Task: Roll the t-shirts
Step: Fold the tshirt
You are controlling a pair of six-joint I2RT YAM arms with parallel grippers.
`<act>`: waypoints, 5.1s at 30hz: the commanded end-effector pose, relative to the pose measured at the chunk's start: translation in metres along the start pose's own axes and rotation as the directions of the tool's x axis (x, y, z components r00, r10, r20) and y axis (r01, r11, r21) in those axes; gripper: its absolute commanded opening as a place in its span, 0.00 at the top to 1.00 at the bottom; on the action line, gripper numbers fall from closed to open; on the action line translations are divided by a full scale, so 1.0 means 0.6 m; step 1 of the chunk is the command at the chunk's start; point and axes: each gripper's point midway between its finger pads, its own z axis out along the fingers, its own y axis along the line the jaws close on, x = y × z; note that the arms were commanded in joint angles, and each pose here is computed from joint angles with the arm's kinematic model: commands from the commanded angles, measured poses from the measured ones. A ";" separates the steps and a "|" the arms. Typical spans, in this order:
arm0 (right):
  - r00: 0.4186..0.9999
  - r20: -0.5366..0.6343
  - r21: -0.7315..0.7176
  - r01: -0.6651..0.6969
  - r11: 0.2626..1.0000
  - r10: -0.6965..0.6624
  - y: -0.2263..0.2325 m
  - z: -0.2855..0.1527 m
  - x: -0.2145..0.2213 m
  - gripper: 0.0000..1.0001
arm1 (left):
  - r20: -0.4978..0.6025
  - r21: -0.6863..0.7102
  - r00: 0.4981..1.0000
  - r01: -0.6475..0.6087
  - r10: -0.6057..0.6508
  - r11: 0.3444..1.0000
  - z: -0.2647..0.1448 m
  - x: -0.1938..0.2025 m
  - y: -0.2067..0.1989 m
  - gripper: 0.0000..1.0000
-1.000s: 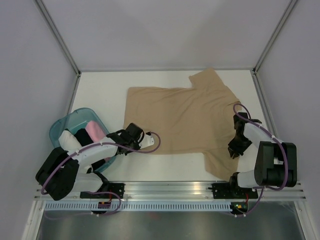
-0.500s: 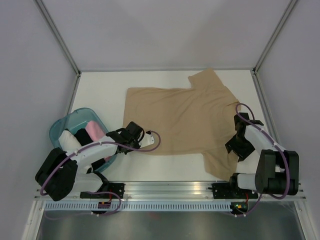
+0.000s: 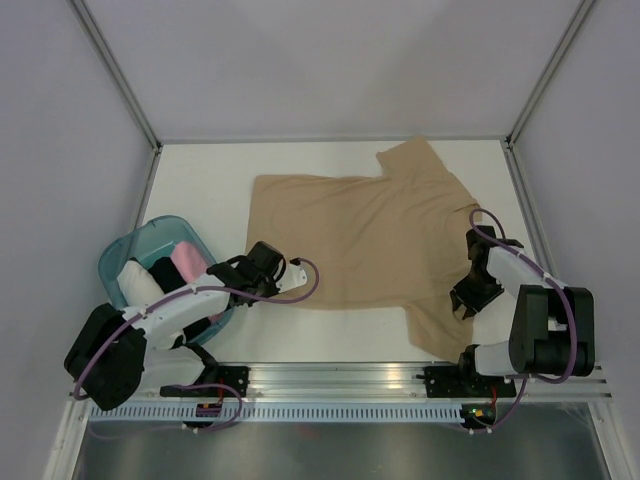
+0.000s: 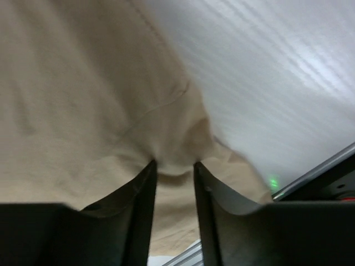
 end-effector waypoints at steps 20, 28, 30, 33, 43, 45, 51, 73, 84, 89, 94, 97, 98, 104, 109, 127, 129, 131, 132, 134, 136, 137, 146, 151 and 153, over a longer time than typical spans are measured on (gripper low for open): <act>0.986 0.147 -0.067 0.093 0.993 -0.082 0.015 -0.037 -0.042 1.00 | 0.016 -0.052 0.998 0.055 -0.054 0.997 -0.018 -0.022 0.032 0.98; 0.972 0.214 -0.124 0.125 0.984 -0.097 0.033 -0.077 -0.068 1.00 | -0.006 -0.069 0.999 0.048 -0.049 0.996 -0.017 -0.014 0.044 0.98; 0.973 0.204 -0.149 0.137 0.979 -0.105 0.044 -0.078 -0.067 1.00 | -0.006 -0.071 0.999 0.053 -0.054 0.996 -0.018 -0.017 0.047 0.98; 0.972 0.204 -0.160 0.153 0.975 -0.119 0.052 -0.080 -0.070 1.00 | -0.010 -0.077 0.998 0.059 -0.060 0.995 -0.018 -0.019 0.053 0.98; 0.960 0.265 -0.233 0.161 0.959 -0.096 0.109 -0.139 -0.122 1.00 | 0.010 -0.090 0.994 0.107 -0.107 0.990 -0.018 -0.040 0.092 0.98; 0.960 0.260 -0.234 0.164 0.958 -0.102 0.122 -0.137 -0.129 0.99 | 0.022 -0.082 0.991 0.132 -0.131 0.988 -0.017 -0.041 0.101 0.98; 0.948 0.302 -0.231 0.176 0.957 -0.101 0.173 -0.143 -0.181 1.00 | 0.018 -0.068 0.984 0.180 -0.179 0.981 0.004 -0.044 0.134 0.98; 0.942 0.295 -0.228 0.229 0.947 -0.157 0.292 -0.099 -0.256 1.00 | -0.054 -0.058 0.952 0.298 -0.301 0.953 0.117 -0.048 0.190 0.84; 0.884 0.395 -0.040 0.289 0.957 -0.250 0.258 -0.130 -0.313 0.42 | 0.027 -0.139 0.918 0.395 -0.395 0.908 0.139 -0.053 0.227 0.53; 0.903 0.348 -0.093 0.303 0.949 -0.254 0.204 -0.141 -0.250 0.39 | 0.056 -0.159 0.925 0.380 -0.376 0.911 0.108 -0.060 0.243 0.44; 0.934 0.274 -0.106 0.266 0.958 -0.229 0.139 -0.116 -0.197 0.38 | 0.043 -0.159 0.941 0.338 -0.336 0.928 0.084 -0.050 0.238 0.42; 0.950 0.235 -0.117 0.239 0.964 -0.207 0.115 -0.092 -0.170 0.38 | 0.068 -0.153 0.940 0.342 -0.336 0.927 0.059 -0.051 0.233 0.36; 0.952 0.224 -0.109 0.236 0.966 -0.207 0.105 -0.080 -0.161 0.38 | 0.079 -0.157 0.938 0.347 -0.338 0.925 0.051 -0.052 0.234 0.35; 0.963 0.204 -0.154 0.210 0.965 -0.177 0.104 -0.047 -0.146 0.40 | 0.140 -0.077 0.937 0.332 -0.319 0.940 0.007 -0.058 0.195 0.36; 0.972 0.160 -0.201 0.205 0.958 -0.174 0.115 -0.010 -0.121 0.40 | 0.144 0.035 0.971 0.186 -0.189 0.982 0.035 -0.041 0.120 0.35; 0.954 0.231 -0.183 0.235 0.955 -0.191 0.107 -0.028 -0.145 1.00 | 0.027 -0.116 0.994 0.108 -0.105 0.987 0.082 -0.041 0.229 0.40; 0.954 0.230 -0.196 0.237 0.952 -0.191 0.113 -0.035 -0.146 1.00 | 0.012 -0.107 0.996 0.089 -0.088 0.990 0.092 -0.042 0.232 0.41; 0.952 0.239 -0.204 0.240 0.949 -0.189 0.114 -0.044 -0.148 1.00 | 0.024 -0.086 0.997 0.074 -0.072 0.994 0.093 -0.049 0.230 0.43; 0.949 0.253 -0.205 0.241 0.948 -0.187 0.114 -0.049 -0.152 1.00 | 0.035 -0.080 0.997 0.073 -0.070 0.994 0.090 -0.055 0.232 0.43; 0.944 0.283 -0.210 0.235 0.949 -0.171 0.113 -0.061 -0.161 1.00 | 0.051 -0.064 0.996 0.073 -0.070 0.995 0.088 -0.062 0.231 0.46; 0.942 0.293 -0.221 0.232 0.947 -0.163 0.117 -0.070 -0.165 1.00 | 0.052 -0.069 0.996 0.078 -0.075 0.995 0.086 -0.065 0.237 0.51; 0.943 0.290 -0.233 0.234 0.944 -0.163 0.120 -0.075 -0.164 1.00 | 0.045 -0.079 0.996 0.076 -0.073 0.994 0.085 -0.064 0.241 0.53; 0.924 0.342 -0.265 0.270 0.926 -0.171 0.141 -0.131 -0.195 1.00 | 0.009 -0.075 0.996 0.087 -0.086 0.993 0.102 -0.054 0.241 0.98; 0.922 0.352 -0.312 0.278 0.908 -0.161 0.165 -0.157 -0.206 1.00 | 0.010 -0.070 0.994 0.110 -0.109 0.991 0.110 -0.053 0.242 0.98; 0.919 0.357 -0.313 0.284 0.906 -0.165 0.170 -0.165 -0.212 1.00 | 0.013 -0.082 0.992 0.127 -0.126 0.989 0.108 -0.055 0.251 0.98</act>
